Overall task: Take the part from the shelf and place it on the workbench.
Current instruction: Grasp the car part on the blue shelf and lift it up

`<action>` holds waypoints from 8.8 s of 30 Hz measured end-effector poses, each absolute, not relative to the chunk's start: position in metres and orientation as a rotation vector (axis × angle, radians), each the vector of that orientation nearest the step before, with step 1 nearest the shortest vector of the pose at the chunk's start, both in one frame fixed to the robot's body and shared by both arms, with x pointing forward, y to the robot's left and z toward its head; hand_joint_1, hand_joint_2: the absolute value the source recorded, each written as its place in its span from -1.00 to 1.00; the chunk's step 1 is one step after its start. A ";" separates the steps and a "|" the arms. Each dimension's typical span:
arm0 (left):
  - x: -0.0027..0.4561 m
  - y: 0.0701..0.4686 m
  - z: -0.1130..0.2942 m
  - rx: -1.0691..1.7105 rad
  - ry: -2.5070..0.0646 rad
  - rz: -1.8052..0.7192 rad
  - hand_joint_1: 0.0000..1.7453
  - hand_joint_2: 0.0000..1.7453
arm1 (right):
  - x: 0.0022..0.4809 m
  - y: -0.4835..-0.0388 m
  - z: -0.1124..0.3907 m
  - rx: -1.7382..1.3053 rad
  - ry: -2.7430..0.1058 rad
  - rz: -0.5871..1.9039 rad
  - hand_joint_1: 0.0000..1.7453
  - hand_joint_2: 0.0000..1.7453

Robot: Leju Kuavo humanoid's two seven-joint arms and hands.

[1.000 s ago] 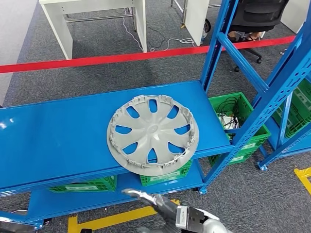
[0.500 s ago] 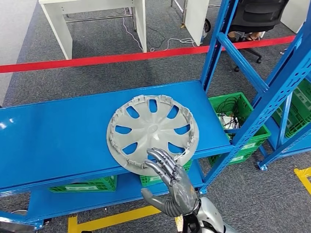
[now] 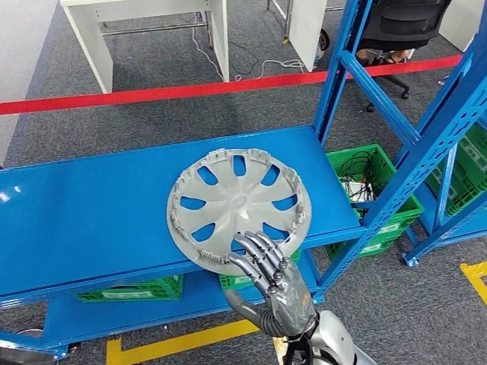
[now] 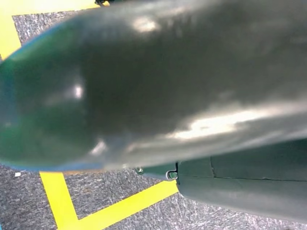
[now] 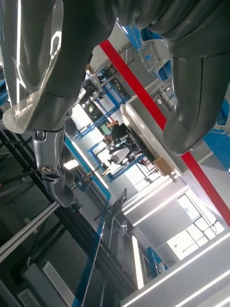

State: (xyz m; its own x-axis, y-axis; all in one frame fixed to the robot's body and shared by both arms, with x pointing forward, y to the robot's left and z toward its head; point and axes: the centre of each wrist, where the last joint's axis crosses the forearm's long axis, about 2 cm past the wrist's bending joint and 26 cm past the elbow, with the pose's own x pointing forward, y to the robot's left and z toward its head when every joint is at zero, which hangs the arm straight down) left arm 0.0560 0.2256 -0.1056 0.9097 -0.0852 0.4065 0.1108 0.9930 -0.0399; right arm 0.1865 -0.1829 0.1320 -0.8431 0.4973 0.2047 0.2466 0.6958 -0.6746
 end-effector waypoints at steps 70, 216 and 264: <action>0.063 0.221 -0.104 -0.097 -0.423 -0.196 -1.00 -1.00 | 0.180 -0.173 0.040 -0.837 -2.078 1.540 -1.00 1.00; 0.064 0.220 -0.104 -0.114 -0.421 -0.219 -1.00 -1.00 | 0.243 -0.167 0.034 -1.149 -1.845 1.571 -1.00 1.00; 0.062 0.219 -0.104 -0.117 -0.423 -0.213 -1.00 -1.00 | 0.249 -0.162 0.035 -1.159 -1.820 1.552 -0.86 1.00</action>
State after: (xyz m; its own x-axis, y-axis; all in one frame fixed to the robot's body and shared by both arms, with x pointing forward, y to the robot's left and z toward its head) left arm 0.0622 0.2186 -0.1035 0.8903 -0.1802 0.4182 0.2286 0.9711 -0.0681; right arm 0.2485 -0.1618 0.0346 -0.5266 0.8346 -0.1617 0.2913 -0.0015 -0.9566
